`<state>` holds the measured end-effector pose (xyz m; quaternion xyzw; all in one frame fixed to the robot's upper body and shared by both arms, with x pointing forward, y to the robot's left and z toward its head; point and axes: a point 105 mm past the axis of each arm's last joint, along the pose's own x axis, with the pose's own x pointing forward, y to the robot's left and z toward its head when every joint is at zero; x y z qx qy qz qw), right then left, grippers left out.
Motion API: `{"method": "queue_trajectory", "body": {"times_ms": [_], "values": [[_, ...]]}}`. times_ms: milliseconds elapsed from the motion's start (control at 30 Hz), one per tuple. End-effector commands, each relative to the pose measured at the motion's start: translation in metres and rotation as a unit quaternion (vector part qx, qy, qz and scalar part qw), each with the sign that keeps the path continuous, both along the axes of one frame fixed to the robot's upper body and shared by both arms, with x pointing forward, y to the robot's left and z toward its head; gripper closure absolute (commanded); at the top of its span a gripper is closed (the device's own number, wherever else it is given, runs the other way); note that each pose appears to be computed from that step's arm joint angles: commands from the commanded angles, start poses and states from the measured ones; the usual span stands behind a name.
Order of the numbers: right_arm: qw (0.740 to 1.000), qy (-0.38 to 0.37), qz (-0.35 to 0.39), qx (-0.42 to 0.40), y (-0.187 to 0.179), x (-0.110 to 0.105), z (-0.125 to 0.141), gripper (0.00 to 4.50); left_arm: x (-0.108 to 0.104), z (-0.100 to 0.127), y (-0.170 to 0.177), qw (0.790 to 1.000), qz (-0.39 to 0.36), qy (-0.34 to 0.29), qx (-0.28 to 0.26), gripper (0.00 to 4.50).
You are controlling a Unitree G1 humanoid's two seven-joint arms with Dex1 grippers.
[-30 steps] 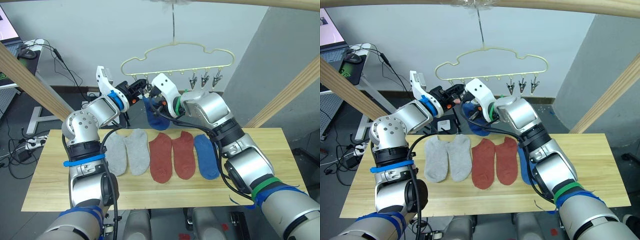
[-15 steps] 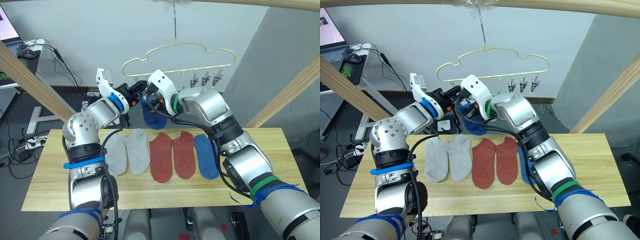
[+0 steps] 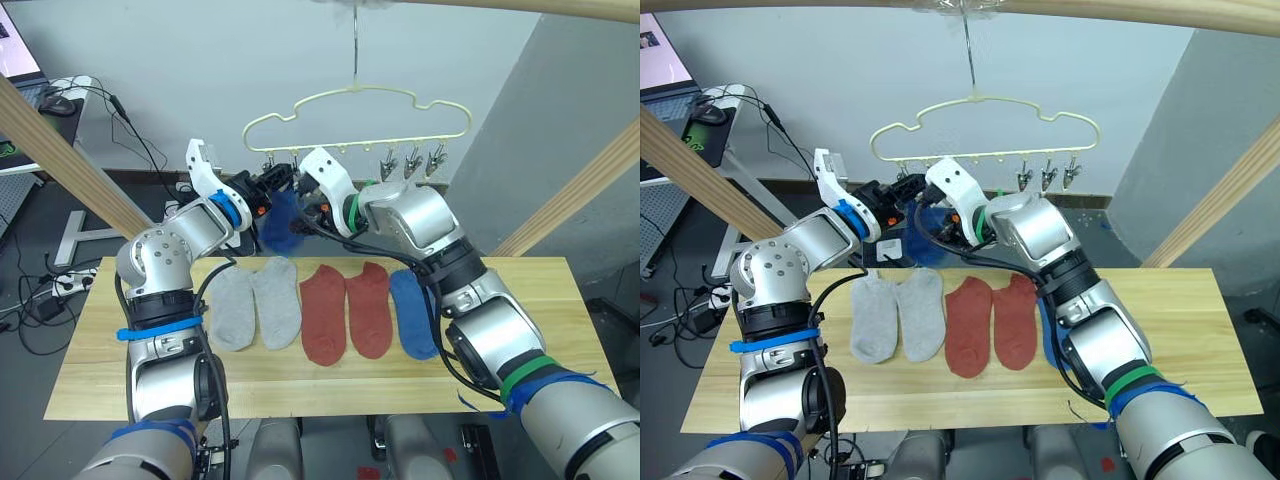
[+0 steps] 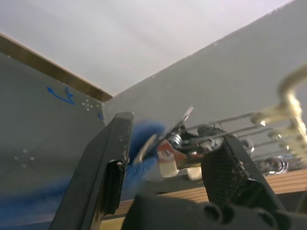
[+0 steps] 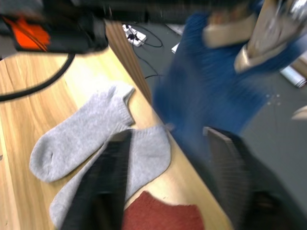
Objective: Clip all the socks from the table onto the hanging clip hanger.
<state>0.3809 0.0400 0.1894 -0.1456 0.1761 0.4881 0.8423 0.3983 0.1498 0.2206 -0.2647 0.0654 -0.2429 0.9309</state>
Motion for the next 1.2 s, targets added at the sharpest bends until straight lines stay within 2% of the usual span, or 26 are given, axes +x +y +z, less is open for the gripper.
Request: {"method": "queue_trajectory", "body": {"times_ms": [33,100,233,367,500,633,867,967,1133,1200], "values": [[1.0,-0.012,0.002,0.009,-0.006,-0.007,0.006,0.72,-0.01,0.014,-0.002,0.996,-0.001,-0.057,0.068,2.08],[1.0,-0.003,-0.002,0.011,-0.02,-0.013,0.001,0.03,-0.018,0.01,-0.003,0.99,-0.002,-0.077,0.118,2.08],[1.0,0.006,-0.019,0.019,-0.051,-0.026,-0.004,0.03,-0.028,0.003,0.002,0.982,0.007,-0.101,0.161,2.08],[0.998,0.009,-0.042,0.035,-0.076,-0.037,-0.004,0.03,-0.038,-0.013,0.006,0.975,0.007,-0.105,0.195,2.08],[0.997,0.008,-0.063,0.033,-0.107,-0.051,-0.004,0.03,-0.049,-0.016,0.003,0.958,0.019,-0.157,0.238,2.08],[0.998,-0.005,-0.064,0.03,-0.134,-0.069,0.008,0.03,-0.058,-0.016,-0.007,0.939,0.024,-0.207,0.273,2.08],[0.997,-0.044,-0.045,0.053,-0.162,-0.095,0.051,0.03,-0.069,-0.029,-0.028,0.924,0.041,-0.257,0.282,2.08],[0.996,-0.048,-0.039,0.062,-0.17,-0.103,0.064,0.03,-0.063,-0.032,-0.037,0.92,0.058,-0.272,0.278,2.08],[0.997,-0.043,-0.041,0.058,-0.176,-0.109,0.068,0.03,-0.053,-0.027,-0.042,0.912,0.096,-0.295,0.267,2.08],[0.997,-0.04,-0.043,0.052,-0.177,-0.111,0.067,0.0,-0.049,-0.025,-0.045,0.912,0.109,-0.298,0.26,2.45]]}}
